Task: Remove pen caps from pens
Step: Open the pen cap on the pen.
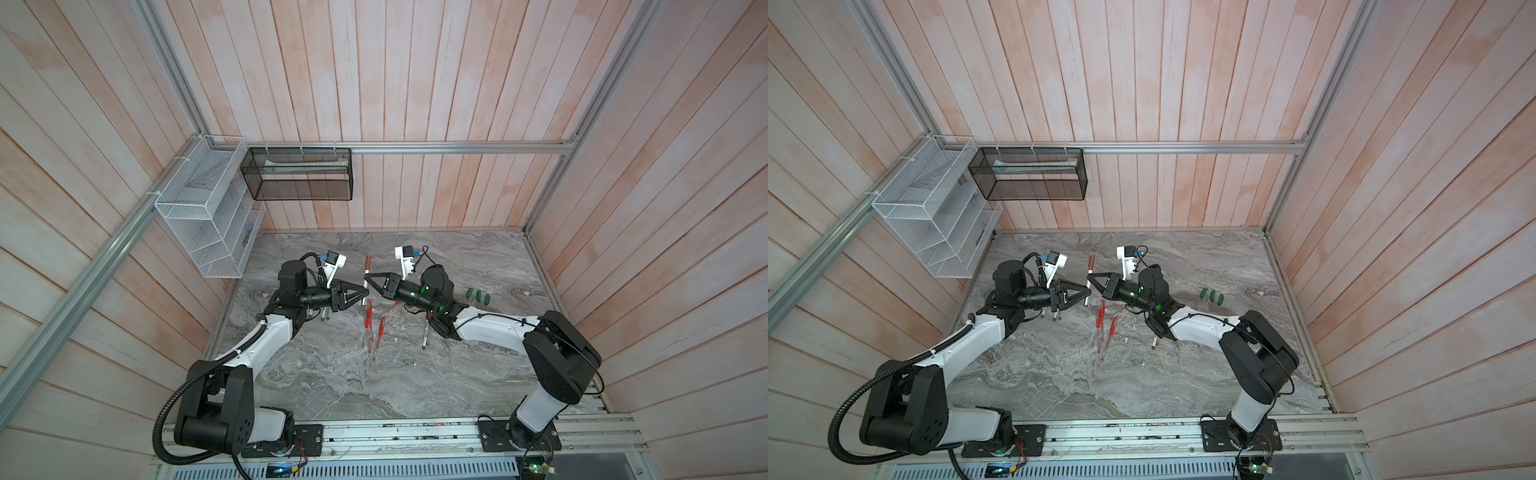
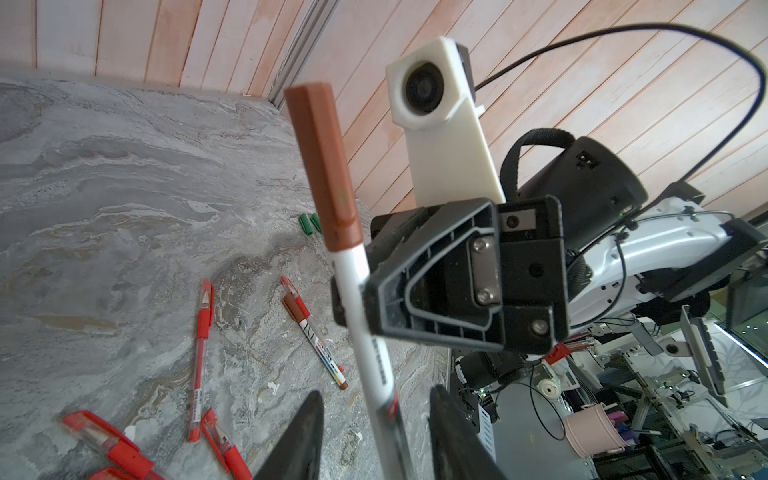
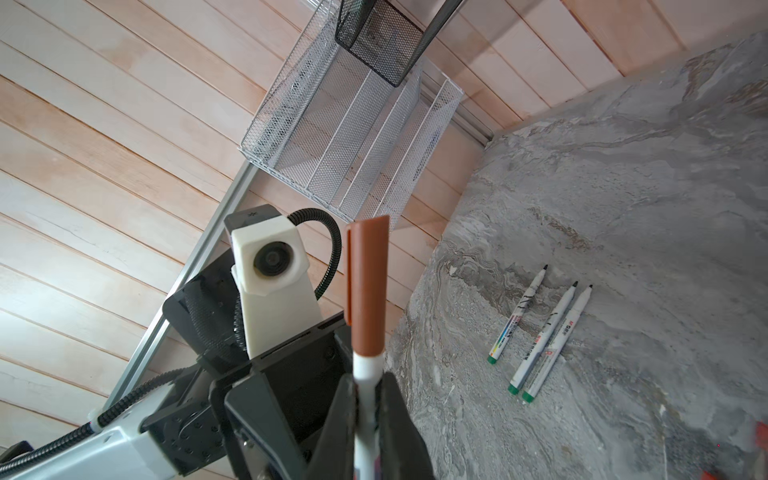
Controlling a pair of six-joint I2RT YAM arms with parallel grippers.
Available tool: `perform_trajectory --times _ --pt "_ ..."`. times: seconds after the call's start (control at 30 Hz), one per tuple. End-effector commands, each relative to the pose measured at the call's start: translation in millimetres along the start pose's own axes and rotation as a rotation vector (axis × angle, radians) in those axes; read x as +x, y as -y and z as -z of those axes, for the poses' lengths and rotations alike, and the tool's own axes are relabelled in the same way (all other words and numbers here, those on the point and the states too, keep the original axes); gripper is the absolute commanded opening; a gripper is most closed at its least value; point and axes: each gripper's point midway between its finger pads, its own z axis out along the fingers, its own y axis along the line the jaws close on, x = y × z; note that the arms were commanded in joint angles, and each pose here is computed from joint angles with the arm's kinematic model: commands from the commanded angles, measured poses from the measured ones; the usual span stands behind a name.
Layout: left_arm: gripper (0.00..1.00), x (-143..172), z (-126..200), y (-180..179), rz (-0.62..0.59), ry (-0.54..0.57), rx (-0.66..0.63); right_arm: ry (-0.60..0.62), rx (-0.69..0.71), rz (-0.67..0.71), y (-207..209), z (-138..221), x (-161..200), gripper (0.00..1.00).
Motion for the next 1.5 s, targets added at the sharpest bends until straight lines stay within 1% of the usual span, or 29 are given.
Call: perform_trajectory --times 0.0,0.03,0.2,0.33,0.4,0.43,0.47,0.5,0.57,0.63,0.73,0.87,0.97,1.1,1.2,1.37,1.4,1.47 --pt "0.32 -5 -2 -1 -0.024 0.001 -0.004 0.0 -0.048 0.004 -12 -7 -2 0.03" --pt "0.28 -6 -3 -1 -0.021 0.0 -0.004 -0.003 -0.054 -0.002 -12 -7 -1 0.03" --pt "0.21 2 -8 -6 -0.034 -0.02 -0.015 -0.004 -0.075 0.003 -16 -8 0 0.03" --pt "0.0 2 -9 -4 -0.041 -0.028 -0.023 0.003 -0.079 0.011 -20 -6 -3 0.03" --pt "0.0 5 -10 -6 -0.047 -0.032 -0.028 0.009 -0.071 0.03 -20 -3 -4 0.08" --pt "0.0 6 -9 -7 -0.051 -0.034 -0.037 0.017 -0.062 0.039 -18 1 -7 0.13" --pt "0.0 7 -9 -9 -0.055 -0.04 -0.045 0.027 -0.047 0.042 -15 5 -10 0.21" --pt "0.0 7 -8 -7 -0.059 -0.045 -0.045 0.039 -0.039 0.044 -15 9 -14 0.25" --pt "0.0 9 -8 -1 -0.074 -0.051 -0.024 0.067 -0.028 0.061 -15 21 -24 0.32" --pt "0.0 16 -8 7 -0.087 -0.062 0.022 0.091 -0.011 0.093 -15 31 -30 0.38" --pt "0.0 24 -10 15 -0.087 -0.08 0.067 0.119 -0.01 0.125 -17 39 -37 0.42" --pt "0.0 22 -11 24 -0.082 -0.082 0.105 0.101 -0.055 0.155 -23 38 -34 0.43" --pt "0.0 26 -13 30 -0.088 -0.096 0.139 0.09 -0.057 0.152 -19 34 -30 0.43" --pt "0.0 26 -14 35 -0.073 -0.108 0.151 0.085 -0.063 0.132 -19 29 -32 0.43" --pt "0.0 31 -15 36 -0.085 -0.109 0.164 0.063 -0.077 0.146 -20 24 -27 0.37" --pt "0.0 26 -16 35 -0.077 -0.111 0.152 0.049 -0.079 0.108 -16 19 -24 0.22" --pt "0.0 28 -16 35 -0.078 -0.109 0.157 0.05 -0.08 0.111 -16 20 -23 0.18" --pt "0.0 32 -17 32 -0.078 -0.111 0.153 0.052 -0.077 0.124 -15 20 -24 0.07"
